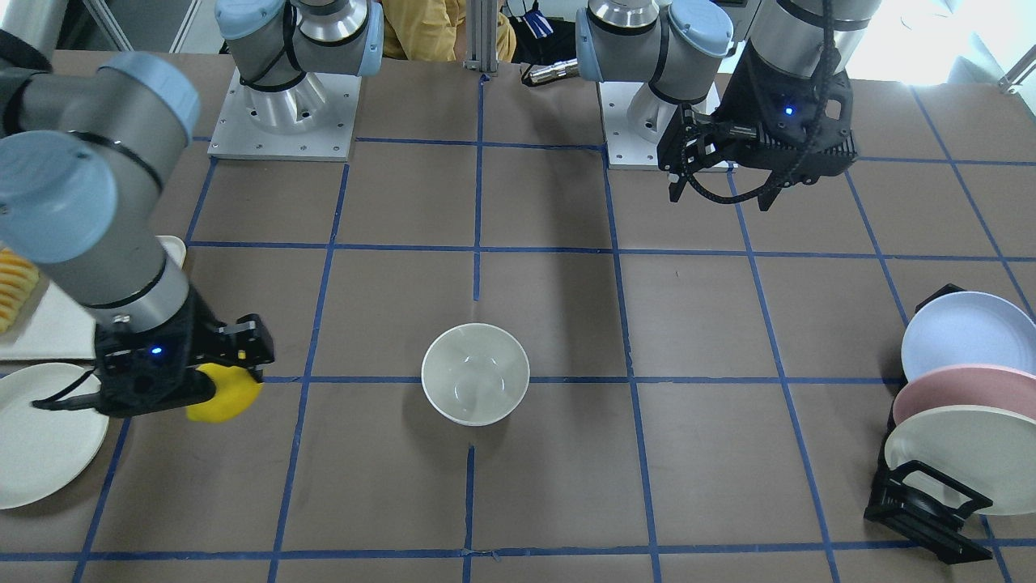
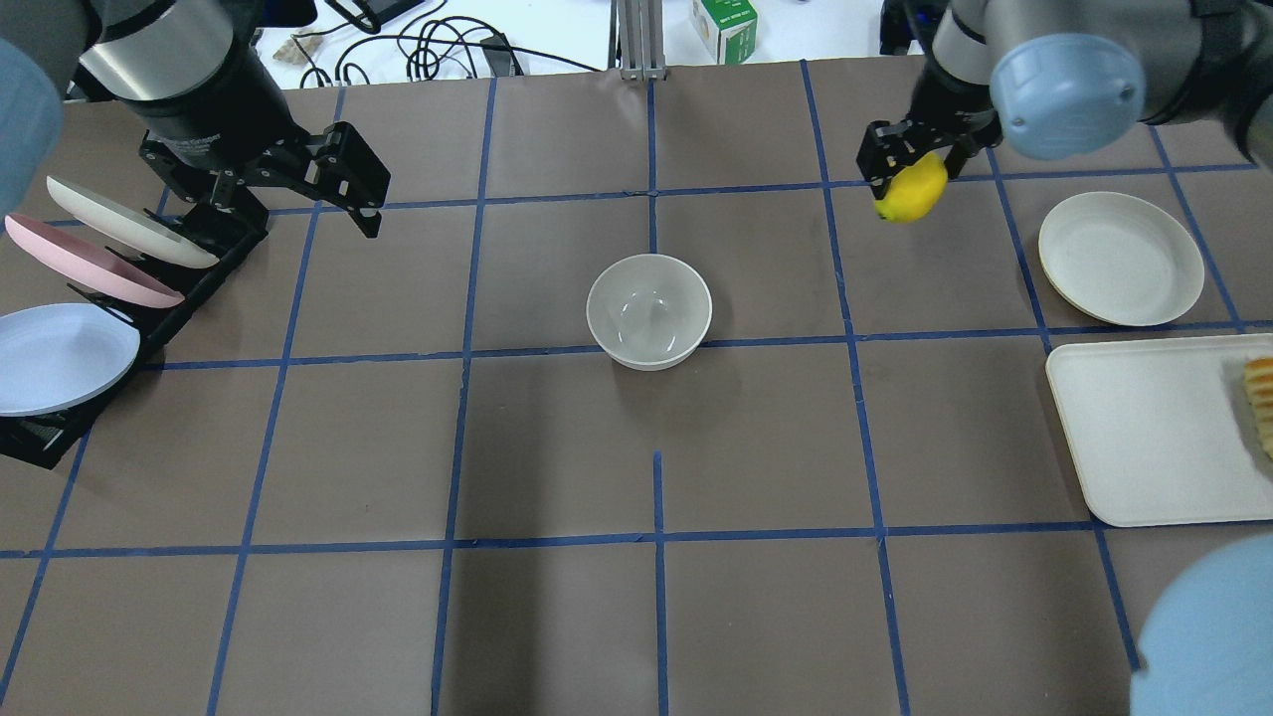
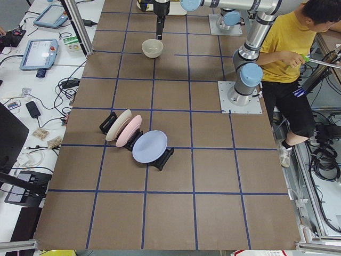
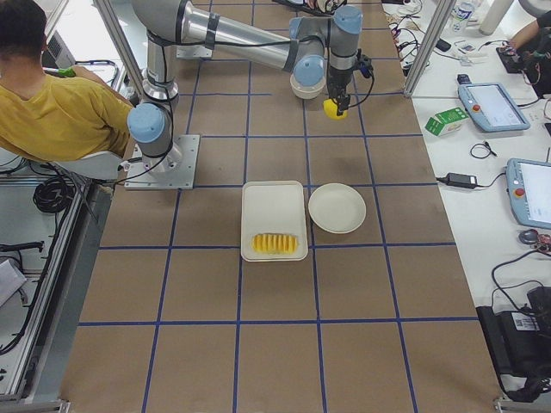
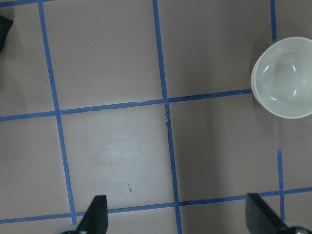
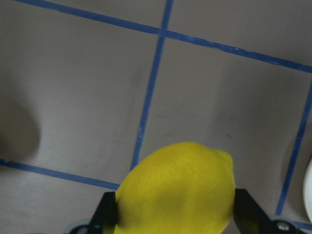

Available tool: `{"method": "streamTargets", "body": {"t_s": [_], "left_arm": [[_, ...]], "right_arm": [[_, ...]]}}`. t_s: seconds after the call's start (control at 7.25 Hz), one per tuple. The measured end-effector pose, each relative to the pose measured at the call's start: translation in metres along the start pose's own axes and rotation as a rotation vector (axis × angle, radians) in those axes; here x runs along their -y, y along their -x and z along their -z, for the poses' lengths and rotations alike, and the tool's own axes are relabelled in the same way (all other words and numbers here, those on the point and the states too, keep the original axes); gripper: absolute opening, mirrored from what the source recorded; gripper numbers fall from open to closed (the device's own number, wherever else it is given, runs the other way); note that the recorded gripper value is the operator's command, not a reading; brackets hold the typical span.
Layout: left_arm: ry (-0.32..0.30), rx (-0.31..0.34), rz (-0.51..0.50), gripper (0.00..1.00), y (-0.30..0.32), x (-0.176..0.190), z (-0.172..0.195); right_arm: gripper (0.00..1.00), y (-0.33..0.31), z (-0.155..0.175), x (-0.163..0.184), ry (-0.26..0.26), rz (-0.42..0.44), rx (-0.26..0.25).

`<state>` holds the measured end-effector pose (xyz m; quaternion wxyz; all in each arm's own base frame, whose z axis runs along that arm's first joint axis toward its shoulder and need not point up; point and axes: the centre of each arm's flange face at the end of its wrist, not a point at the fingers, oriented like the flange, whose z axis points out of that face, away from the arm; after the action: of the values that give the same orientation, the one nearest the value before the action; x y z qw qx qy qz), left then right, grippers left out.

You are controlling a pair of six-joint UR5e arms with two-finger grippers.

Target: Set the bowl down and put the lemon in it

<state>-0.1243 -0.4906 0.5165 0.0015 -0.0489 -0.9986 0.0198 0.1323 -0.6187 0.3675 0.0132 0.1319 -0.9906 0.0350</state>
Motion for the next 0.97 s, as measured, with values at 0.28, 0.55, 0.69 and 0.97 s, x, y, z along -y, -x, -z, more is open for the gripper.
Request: {"method": "streamTargets", "body": {"t_s": [0.28,0.55,0.69,0.97], "left_arm": [[0.000,-0.002,0.000,1.00,0.000,0.000,0.000],[0.000,-0.003,0.001,1.00,0.001,0.000,0.000],[0.000,-0.004,0.002,1.00,0.001,0.000,0.000],[0.000,-0.004,0.001,1.00,0.001,0.000,0.000]], "right_arm": [[0.00,0.087,0.001,0.001,-0.016,0.041,0.007],[0.00,0.147,-0.010,-0.001,-0.020,0.133,0.020],[0.00,0.181,-0.025,0.003,-0.042,0.208,0.023],[0.00,0.232,-0.056,0.003,-0.060,0.305,0.026]]}}
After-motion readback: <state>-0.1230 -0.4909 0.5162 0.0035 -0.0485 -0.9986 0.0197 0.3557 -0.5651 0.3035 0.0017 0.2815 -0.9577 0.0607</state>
